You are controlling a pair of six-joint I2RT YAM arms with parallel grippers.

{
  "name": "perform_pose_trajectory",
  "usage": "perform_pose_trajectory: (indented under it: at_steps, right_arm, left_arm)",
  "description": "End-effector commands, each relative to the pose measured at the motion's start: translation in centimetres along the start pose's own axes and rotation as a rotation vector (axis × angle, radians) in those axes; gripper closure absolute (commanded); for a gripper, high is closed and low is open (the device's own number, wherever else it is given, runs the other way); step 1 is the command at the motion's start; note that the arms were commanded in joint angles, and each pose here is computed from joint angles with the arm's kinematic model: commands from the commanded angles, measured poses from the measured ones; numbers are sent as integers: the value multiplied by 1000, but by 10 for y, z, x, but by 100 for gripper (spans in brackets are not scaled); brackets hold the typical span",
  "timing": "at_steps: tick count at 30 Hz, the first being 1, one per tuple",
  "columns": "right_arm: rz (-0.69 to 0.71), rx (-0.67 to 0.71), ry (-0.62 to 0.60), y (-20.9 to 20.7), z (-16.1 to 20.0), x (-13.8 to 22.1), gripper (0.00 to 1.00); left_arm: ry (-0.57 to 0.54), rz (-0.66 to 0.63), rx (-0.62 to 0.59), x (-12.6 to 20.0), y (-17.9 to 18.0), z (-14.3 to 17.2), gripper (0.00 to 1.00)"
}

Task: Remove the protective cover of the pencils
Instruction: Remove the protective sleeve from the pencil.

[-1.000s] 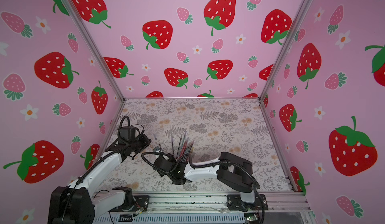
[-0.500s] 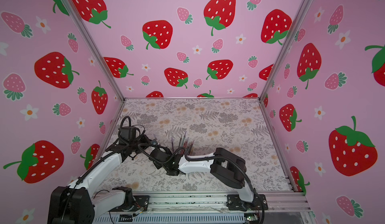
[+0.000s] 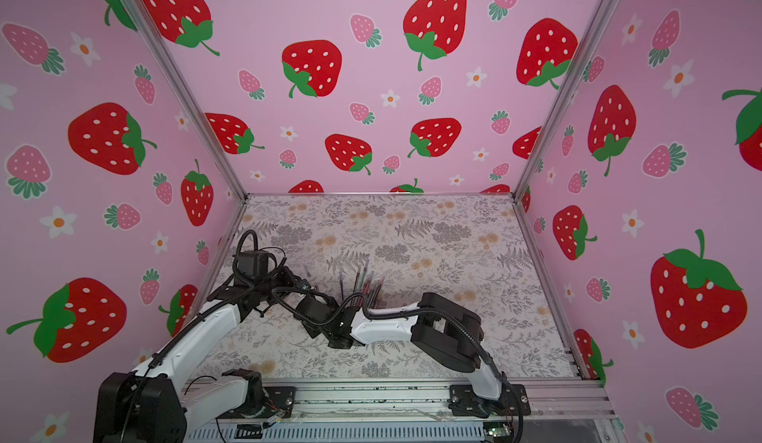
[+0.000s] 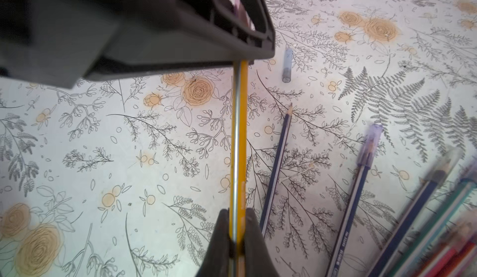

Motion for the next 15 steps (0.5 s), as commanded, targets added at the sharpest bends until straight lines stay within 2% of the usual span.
perform_pose_trajectory:
  at_steps: [1, 15]
  right_arm:
    - [-16, 7, -31, 3, -4, 16, 100]
    - [10, -11, -23, 12, 16, 21, 100]
  left_arm:
    - [-35, -9, -8, -1, -1, -7, 100]
    - [-96, -50, 98, -17, 10, -39, 100]
Point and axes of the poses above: each gripper's point midway between its finger pads, its own x axis back along the fingers, its own y axis along the line the jaws close on, z = x × y, the point moved 9 cm from there along x, back along the fingers, and after that the axes turned 12 degrees about x, right-handed, at the moved point
